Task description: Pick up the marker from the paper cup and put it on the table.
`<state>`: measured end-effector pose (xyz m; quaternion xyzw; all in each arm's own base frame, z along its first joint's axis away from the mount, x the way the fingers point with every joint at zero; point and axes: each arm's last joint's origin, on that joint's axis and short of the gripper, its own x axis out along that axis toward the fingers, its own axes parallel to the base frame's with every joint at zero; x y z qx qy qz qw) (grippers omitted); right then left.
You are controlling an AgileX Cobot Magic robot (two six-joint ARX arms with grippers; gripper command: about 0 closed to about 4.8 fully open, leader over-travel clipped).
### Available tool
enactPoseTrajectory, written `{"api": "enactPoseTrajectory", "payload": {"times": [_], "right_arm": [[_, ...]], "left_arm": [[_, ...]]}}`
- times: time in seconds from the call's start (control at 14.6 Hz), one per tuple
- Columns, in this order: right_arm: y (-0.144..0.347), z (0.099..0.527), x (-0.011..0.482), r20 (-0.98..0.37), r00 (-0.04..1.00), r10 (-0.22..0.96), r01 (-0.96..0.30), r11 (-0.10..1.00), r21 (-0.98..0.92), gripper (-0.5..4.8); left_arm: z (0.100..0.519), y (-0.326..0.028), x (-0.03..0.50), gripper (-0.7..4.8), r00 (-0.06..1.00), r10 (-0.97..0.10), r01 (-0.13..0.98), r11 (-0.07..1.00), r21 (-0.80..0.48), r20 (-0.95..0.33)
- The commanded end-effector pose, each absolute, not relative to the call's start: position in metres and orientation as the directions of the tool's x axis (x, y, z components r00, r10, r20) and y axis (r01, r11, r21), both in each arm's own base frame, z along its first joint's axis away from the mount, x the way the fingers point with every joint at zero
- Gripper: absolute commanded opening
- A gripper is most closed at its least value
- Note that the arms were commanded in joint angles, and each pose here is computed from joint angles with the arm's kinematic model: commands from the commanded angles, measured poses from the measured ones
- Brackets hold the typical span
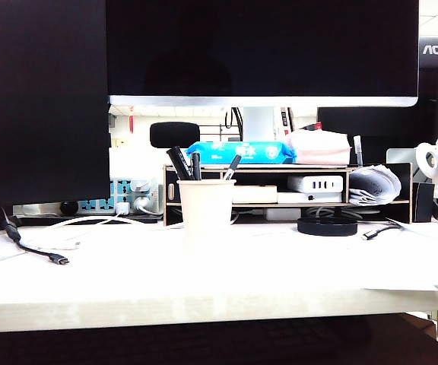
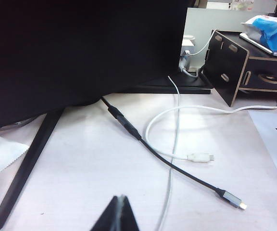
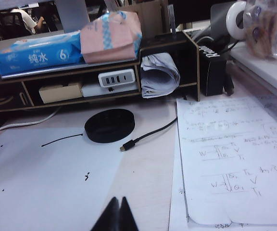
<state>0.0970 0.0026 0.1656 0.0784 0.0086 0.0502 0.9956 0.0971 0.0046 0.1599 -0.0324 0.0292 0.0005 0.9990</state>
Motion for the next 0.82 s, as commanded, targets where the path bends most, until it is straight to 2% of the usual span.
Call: {"api": "enactPoseTrajectory", "payload": {"times": [0.07,0.14,0.27,0.34,0.41,0.62,0.82], "right_arm": [[0.003,0.168,0.097,0.018,0.994,0.107,-0.109,0.982,0.153,-0.06],[0.003,0.168,0.097,0.020,0.994,0.109,-0.110,0.980,0.163,-0.06],[0.005,0.172,0.097,0.051,0.982,0.184,-0.191,0.950,0.246,0.00],[0.007,0.173,0.096,0.068,0.968,0.242,-0.251,0.919,0.305,0.00],[0.008,0.174,0.096,0.072,0.957,0.281,-0.288,0.896,0.337,0.00],[0.010,0.176,0.095,0.089,0.930,0.356,-0.361,0.845,0.393,0.00],[0.011,0.188,0.092,0.122,0.919,0.374,-0.391,0.828,0.403,0.00]], "left_arm": [[0.162,0.005,0.097,-0.05,0.999,-0.001,-0.003,0.996,-0.088,-0.044],[0.162,0.005,0.097,-0.05,0.999,-0.001,-0.004,0.994,-0.107,-0.044],[0.162,0.003,0.097,-0.04,0.997,-0.059,0.046,0.968,-0.245,-0.044],[0.161,0.001,0.097,-0.05,0.989,-0.140,0.117,0.935,-0.335,-0.045],[0.162,0.000,0.097,-0.05,0.986,-0.165,0.135,0.896,-0.423,-0.034],[0.171,-0.003,0.096,-0.05,0.962,-0.268,0.252,0.805,-0.537,0.050],[0.172,-0.007,0.095,-0.05,0.919,-0.391,0.335,0.715,-0.614,0.046]]}}
